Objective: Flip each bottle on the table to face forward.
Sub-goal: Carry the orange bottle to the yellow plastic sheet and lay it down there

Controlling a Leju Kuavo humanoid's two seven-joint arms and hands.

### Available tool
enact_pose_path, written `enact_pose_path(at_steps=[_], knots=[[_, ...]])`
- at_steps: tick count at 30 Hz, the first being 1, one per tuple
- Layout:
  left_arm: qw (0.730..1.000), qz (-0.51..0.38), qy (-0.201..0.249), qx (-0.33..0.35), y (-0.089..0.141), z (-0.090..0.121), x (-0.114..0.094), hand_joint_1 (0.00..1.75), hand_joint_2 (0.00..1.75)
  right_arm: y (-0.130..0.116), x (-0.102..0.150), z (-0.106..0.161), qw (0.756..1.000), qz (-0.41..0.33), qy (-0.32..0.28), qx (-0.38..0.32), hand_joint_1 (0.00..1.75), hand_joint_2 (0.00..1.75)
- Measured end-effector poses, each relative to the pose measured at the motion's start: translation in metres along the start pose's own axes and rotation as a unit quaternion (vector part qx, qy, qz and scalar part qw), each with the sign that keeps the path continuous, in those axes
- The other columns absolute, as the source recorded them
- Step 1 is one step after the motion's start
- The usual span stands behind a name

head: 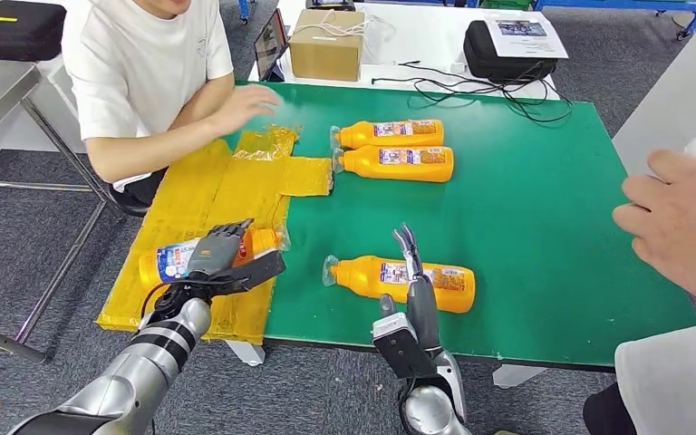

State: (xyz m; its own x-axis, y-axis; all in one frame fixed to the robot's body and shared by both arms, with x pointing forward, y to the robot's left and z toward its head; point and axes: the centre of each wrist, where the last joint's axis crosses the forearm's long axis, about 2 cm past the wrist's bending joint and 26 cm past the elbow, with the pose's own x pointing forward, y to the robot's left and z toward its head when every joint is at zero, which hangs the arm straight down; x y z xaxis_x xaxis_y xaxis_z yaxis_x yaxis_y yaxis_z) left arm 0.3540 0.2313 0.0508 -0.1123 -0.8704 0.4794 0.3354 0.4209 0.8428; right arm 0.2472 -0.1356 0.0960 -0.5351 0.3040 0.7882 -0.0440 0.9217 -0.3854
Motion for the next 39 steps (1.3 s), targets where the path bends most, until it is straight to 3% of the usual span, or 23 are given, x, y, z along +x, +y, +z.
enact_pose_path(at_steps=[3,5,7,11,15,18,20,24,28,31,35,39], knots=[[0.991,0.114,-0.061,-0.011,-0.001,-0.002,0.010,0.00,1.75,0.001,-0.002,0.000,1.000,-0.003,0.000,0.003,0.00,0.00],[0.964,0.236,-0.120,0.011,-0.006,0.003,0.021,0.00,1.75,0.002,-0.003,0.001,1.000,-0.002,0.000,0.004,0.00,0.00],[0.945,0.292,-0.142,0.041,-0.011,0.009,0.035,0.00,1.75,0.002,-0.004,0.002,1.000,0.000,-0.001,0.005,0.00,0.00],[0.960,0.218,-0.140,0.108,-0.003,0.013,0.053,0.00,1.75,0.003,-0.005,0.005,1.000,0.005,0.000,0.006,0.00,0.00],[0.967,0.168,-0.157,0.113,-0.007,0.018,0.058,0.00,1.75,0.003,-0.006,0.008,1.000,0.012,0.000,0.009,0.00,0.00],[0.954,0.194,-0.191,0.127,-0.013,0.025,0.061,0.00,1.75,0.003,-0.006,0.012,0.999,0.033,-0.002,0.008,0.00,0.00],[0.927,0.252,-0.224,0.162,-0.012,0.030,0.068,0.00,1.75,0.002,-0.006,0.014,0.998,0.070,-0.012,0.004,0.00,0.00],[0.844,0.406,-0.268,0.223,0.000,0.041,0.089,0.00,1.75,-0.002,-0.006,0.014,0.989,0.146,-0.035,-0.006,0.00,1.75],[0.739,0.544,-0.290,0.270,0.017,0.056,0.100,0.00,1.75,-0.008,-0.010,0.015,0.978,0.203,-0.040,-0.018,0.00,1.75],[0.690,0.586,-0.302,0.298,0.024,0.075,0.098,0.00,1.75,-0.017,-0.017,0.019,0.960,0.277,-0.030,0.005,0.00,1.75],[0.668,0.588,-0.320,0.326,0.022,0.113,0.096,0.00,1.75,-0.042,-0.038,0.035,0.926,0.373,0.032,0.039,0.00,1.75],[0.687,0.567,-0.305,0.338,0.011,0.147,0.097,0.00,1.75,-0.075,-0.059,0.055,0.899,0.419,0.106,0.073,0.00,1.75]])
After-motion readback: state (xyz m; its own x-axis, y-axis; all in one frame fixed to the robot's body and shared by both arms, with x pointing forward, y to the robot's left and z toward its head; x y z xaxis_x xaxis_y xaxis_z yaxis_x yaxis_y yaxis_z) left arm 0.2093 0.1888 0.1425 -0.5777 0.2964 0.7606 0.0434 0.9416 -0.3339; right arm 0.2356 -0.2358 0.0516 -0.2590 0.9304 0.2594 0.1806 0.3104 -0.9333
